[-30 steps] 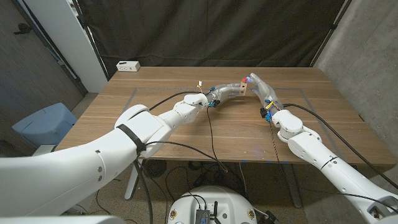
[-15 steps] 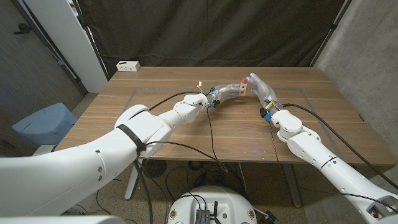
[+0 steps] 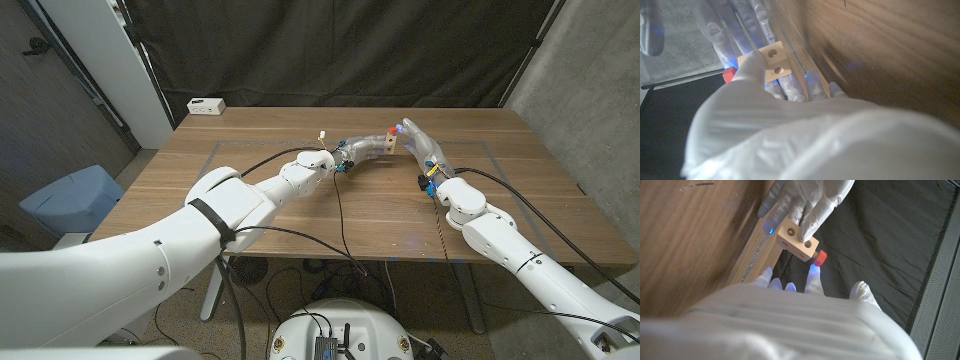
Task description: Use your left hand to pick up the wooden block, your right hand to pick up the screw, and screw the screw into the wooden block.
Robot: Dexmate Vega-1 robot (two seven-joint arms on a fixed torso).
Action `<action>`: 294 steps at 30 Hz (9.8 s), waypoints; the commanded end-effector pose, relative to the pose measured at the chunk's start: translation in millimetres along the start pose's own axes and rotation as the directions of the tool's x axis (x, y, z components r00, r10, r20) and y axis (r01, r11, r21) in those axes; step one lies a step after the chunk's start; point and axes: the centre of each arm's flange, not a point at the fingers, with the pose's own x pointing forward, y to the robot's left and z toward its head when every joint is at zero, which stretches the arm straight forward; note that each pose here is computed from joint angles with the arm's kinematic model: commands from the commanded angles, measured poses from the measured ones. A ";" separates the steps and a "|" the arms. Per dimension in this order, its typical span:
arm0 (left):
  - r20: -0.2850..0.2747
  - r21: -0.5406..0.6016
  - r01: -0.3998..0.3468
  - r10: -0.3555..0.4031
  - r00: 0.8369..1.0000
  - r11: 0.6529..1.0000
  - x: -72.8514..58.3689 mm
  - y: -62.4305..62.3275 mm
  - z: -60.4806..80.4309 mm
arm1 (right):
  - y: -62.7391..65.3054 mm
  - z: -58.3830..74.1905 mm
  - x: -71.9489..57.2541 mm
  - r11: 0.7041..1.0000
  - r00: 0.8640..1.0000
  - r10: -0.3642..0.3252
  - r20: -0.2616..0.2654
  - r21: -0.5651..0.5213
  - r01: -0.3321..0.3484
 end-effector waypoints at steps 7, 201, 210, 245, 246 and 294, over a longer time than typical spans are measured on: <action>-0.019 0.002 -0.012 0.012 1.000 1.000 1.6 1.2 1.2 | -0.2 -1.1 -1.3 1.000 1.000 -0.001 -0.009 -0.003 0.001; 0.045 0.016 0.058 -0.059 0.997 0.998 -2.5 -9.0 0.9 | 2.1 5.7 -16.4 1.000 1.000 0.006 0.020 0.017 -0.007; 0.027 0.012 0.048 -0.048 0.998 0.999 -0.9 -8.2 0.4 | 1.5 6.1 -17.1 1.000 1.000 0.003 0.015 0.013 -0.003; -0.017 0.014 0.014 -0.014 1.000 1.000 4.5 -6.9 3.3 | 2.4 4.9 -25.5 1.000 1.000 0.011 -0.004 -0.003 -0.011; -0.017 0.013 0.014 -0.014 1.000 1.000 4.5 -7.0 3.1 | 2.8 5.3 -25.8 1.000 1.000 0.012 -0.004 -0.005 -0.012; -0.006 0.015 0.019 -0.019 1.000 1.000 2.8 -5.2 3.3 | -11.5 11.0 -31.6 0.999 0.999 -0.033 -0.002 -0.035 0.033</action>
